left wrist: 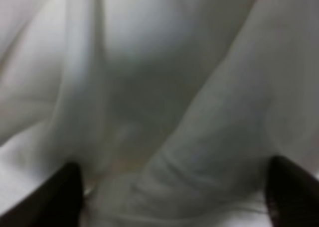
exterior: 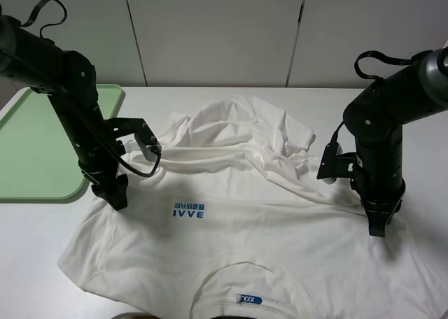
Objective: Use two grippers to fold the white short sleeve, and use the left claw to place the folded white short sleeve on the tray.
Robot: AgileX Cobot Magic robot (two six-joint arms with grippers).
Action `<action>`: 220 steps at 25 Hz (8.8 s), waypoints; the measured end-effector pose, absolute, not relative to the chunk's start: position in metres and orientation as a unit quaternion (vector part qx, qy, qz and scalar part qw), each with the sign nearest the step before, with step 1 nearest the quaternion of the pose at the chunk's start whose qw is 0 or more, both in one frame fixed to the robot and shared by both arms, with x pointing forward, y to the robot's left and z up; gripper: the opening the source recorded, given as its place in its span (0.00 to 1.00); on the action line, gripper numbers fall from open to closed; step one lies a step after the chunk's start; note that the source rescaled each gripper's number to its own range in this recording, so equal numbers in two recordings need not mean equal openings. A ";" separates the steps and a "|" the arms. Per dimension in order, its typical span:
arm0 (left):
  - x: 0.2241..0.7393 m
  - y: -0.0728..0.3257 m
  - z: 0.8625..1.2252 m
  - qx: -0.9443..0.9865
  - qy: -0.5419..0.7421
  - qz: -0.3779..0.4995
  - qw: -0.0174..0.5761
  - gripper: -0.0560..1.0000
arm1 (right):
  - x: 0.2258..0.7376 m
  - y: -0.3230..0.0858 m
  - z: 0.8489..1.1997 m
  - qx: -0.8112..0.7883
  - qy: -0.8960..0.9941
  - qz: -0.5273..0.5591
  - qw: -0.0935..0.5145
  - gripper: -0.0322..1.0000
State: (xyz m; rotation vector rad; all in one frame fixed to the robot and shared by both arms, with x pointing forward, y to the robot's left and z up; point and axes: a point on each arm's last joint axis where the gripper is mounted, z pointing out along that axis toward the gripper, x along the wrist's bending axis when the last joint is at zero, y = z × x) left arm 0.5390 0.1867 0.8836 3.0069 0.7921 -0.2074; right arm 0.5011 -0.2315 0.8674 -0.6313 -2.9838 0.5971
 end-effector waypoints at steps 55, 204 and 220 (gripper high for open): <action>0.398 0.217 1.212 0.824 0.152 0.430 0.337 0.16 | 0.417 -0.263 1.254 -0.196 -0.751 -0.061 -0.628 0.03; 0.427 0.213 1.036 0.991 0.003 0.107 0.085 0.94 | 0.502 -0.284 0.993 -0.138 -0.957 0.035 -0.251 1.00; 0.299 0.257 1.134 0.868 0.209 0.288 0.348 0.95 | 0.488 -0.284 1.030 -0.322 -0.889 -0.058 -0.321 1.00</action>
